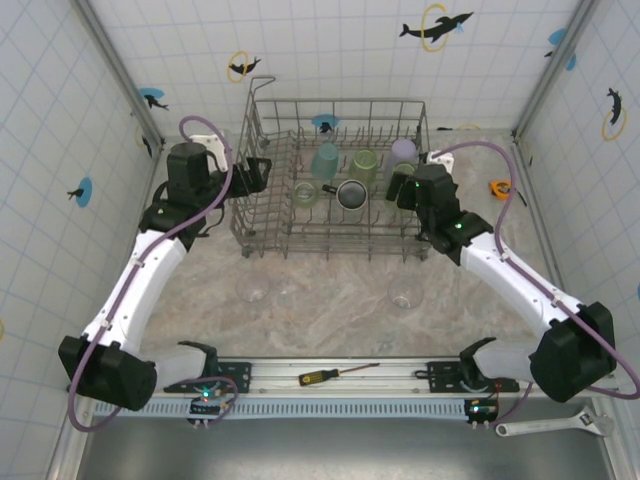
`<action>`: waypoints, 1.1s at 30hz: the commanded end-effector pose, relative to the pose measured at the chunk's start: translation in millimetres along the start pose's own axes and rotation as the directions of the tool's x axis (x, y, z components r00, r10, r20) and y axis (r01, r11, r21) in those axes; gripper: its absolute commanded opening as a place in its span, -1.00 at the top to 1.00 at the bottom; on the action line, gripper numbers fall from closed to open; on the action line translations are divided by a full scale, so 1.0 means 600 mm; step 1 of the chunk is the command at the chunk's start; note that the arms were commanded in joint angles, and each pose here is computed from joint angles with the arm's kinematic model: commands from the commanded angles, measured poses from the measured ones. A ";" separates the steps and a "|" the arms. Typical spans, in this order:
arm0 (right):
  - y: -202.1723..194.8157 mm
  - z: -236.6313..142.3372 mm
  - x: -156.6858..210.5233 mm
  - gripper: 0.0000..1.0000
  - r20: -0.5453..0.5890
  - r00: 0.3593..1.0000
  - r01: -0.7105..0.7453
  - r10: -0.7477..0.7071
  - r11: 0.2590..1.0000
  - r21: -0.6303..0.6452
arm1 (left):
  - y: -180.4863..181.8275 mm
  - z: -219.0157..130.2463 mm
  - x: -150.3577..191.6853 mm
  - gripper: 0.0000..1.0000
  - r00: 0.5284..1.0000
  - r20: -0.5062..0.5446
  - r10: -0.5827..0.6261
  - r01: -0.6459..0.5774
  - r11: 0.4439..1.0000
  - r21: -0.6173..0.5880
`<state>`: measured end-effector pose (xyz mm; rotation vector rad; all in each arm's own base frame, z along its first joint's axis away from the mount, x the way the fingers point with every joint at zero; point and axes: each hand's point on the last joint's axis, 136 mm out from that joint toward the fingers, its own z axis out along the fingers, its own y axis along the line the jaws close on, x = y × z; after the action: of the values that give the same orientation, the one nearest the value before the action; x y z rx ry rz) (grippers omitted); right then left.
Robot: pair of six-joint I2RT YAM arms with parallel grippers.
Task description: Load the cups into the dish rack
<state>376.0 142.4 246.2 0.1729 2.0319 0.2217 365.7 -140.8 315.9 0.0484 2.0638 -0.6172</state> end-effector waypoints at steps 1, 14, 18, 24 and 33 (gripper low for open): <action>0.000 -0.012 0.009 -0.99 -0.022 1.000 0.005 -0.006 1.000 -0.023 | 0.039 -0.024 0.016 -0.95 0.998 -0.070 0.001 -0.011 0.989 -0.149; 0.014 -0.025 0.046 -0.99 -0.097 0.994 0.035 -0.050 0.988 -0.153 | 0.111 -0.066 -0.008 -0.95 0.982 -0.097 -0.161 0.094 0.868 -0.488; 0.012 -0.027 0.069 -0.99 -0.130 0.990 0.041 -0.064 0.984 -0.171 | 0.120 -0.075 -0.020 -0.95 0.977 -0.083 -0.197 0.123 0.835 -0.536; -0.001 -0.031 0.082 -0.99 -0.139 0.988 0.040 -0.068 0.981 -0.190 | 0.190 -0.085 -0.003 -0.95 0.956 -0.070 -0.284 0.172 0.737 -0.653; 0.005 -0.037 0.088 -0.99 -0.162 0.984 0.031 -0.071 0.970 -0.241 | 0.270 -0.060 0.063 -0.95 0.908 -0.042 -0.417 0.282 0.683 -0.674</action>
<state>338.2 154.3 207.6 -0.0200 2.1651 0.4348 356.7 7.8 240.3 -0.7098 2.4134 -0.0134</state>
